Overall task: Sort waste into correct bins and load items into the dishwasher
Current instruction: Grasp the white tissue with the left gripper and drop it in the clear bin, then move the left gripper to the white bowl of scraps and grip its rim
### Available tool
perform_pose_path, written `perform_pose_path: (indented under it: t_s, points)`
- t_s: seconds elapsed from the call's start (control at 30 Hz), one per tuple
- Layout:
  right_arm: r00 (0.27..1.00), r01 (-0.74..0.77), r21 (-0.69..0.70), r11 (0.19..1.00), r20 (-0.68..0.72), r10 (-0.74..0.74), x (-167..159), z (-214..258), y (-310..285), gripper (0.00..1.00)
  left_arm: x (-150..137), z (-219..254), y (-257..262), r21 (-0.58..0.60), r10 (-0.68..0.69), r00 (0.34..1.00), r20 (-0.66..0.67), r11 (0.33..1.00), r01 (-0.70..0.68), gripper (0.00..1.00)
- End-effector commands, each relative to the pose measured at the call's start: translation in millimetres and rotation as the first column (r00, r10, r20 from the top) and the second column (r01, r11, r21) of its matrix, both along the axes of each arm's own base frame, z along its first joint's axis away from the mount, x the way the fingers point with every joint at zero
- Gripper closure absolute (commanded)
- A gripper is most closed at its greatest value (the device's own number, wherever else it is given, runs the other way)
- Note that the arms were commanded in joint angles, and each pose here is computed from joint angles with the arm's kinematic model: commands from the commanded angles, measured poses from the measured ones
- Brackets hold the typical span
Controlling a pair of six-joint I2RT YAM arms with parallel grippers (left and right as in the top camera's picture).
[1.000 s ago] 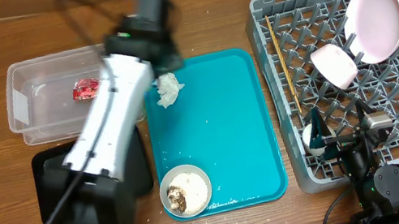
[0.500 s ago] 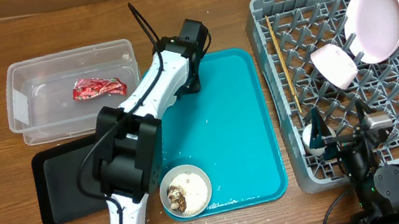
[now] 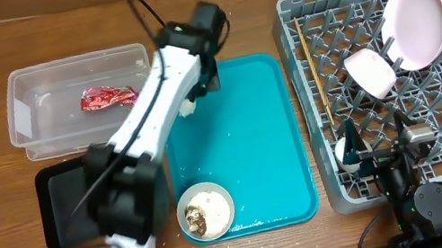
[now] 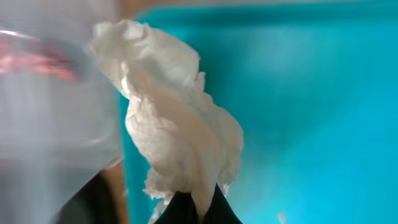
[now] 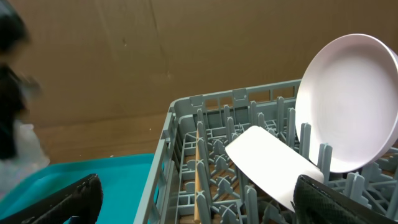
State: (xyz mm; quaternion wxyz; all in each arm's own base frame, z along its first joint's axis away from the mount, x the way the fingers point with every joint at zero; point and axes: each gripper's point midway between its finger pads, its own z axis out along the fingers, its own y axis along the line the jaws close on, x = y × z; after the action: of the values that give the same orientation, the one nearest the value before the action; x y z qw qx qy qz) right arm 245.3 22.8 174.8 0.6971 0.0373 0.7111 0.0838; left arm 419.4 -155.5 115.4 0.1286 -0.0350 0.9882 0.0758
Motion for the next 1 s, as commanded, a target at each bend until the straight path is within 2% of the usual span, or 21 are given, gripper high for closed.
perform_pose_path:
  t_s: [0.0,0.1,0.2,0.3,0.4,0.57,0.6,0.63,0.67,0.7,0.8,0.97]
  points:
    - [1.000,0.002,-0.004,1.000,0.006,-0.002,0.1,-1.5,-0.8,0.00,5.6,86.9,46.2,-0.094,0.224,0.956,0.191,0.973,-0.209,0.96]
    - [1.000,0.002,-0.004,1.000,0.006,-0.002,0.1,-1.5,-0.8,0.00,6.0,87.0,90.7,-0.106,0.368,0.914,0.172,0.929,-0.355,0.96]
    - [1.000,0.002,-0.004,1.000,0.006,-0.002,0.1,-1.5,-0.8,0.00,9.7,65.5,130.9,-0.097,0.473,0.871,0.130,0.880,-0.464,0.96]
    - [1.000,0.002,-0.004,1.000,0.006,-0.002,0.1,-1.5,-0.8,0.00,18.7,41.2,145.9,-0.116,0.445,0.893,0.069,0.893,-0.435,0.92]
    - [1.000,0.002,-0.004,1.000,0.006,-0.002,0.1,-1.5,-0.8,0.00,16.8,36.1,143.6,-0.149,0.395,0.918,0.020,0.910,-0.388,0.81]
    - [1.000,0.002,-0.004,1.000,0.006,-0.002,0.1,-1.5,-0.8,0.00,4.3,75.8,138.8,-0.171,0.382,0.922,0.061,0.914,-0.367,0.65]
    - [1.000,0.002,-0.004,1.000,0.006,-0.002,0.1,-1.5,-0.8,0.00,1.2,85.3,135.9,-0.179,0.373,0.925,0.076,0.917,-0.356,0.57]
    - [1.000,0.002,-0.004,1.000,0.006,-0.002,0.1,-1.5,-0.8,0.00,-3.0,95.1,132.8,-0.187,0.363,0.927,0.093,0.921,-0.342,0.41]
    - [1.000,0.002,-0.004,1.000,0.006,-0.002,0.1,-1.5,-0.8,0.00,-8.5,106.6,129.2,-0.193,0.352,0.929,0.114,0.925,-0.327,0.11]
    - [1.000,0.002,-0.004,1.000,0.006,-0.002,0.1,-1.5,-0.8,0.00,-11.3,114.5,127.4,-0.194,0.343,0.930,0.133,0.929,-0.315,0.01]
    - [1.000,0.002,-0.004,1.000,0.006,-0.002,0.1,-1.5,-0.8,0.00,-18.7,133.0,122.0,-0.197,0.318,0.931,0.178,0.939,-0.283,0.02]
    - [1.000,0.002,-0.004,1.000,0.006,-0.002,0.1,-1.5,-0.8,0.00,-53.8,128.5,87.7,-0.237,0.237,0.970,0.050,0.947,-0.219,0.15]
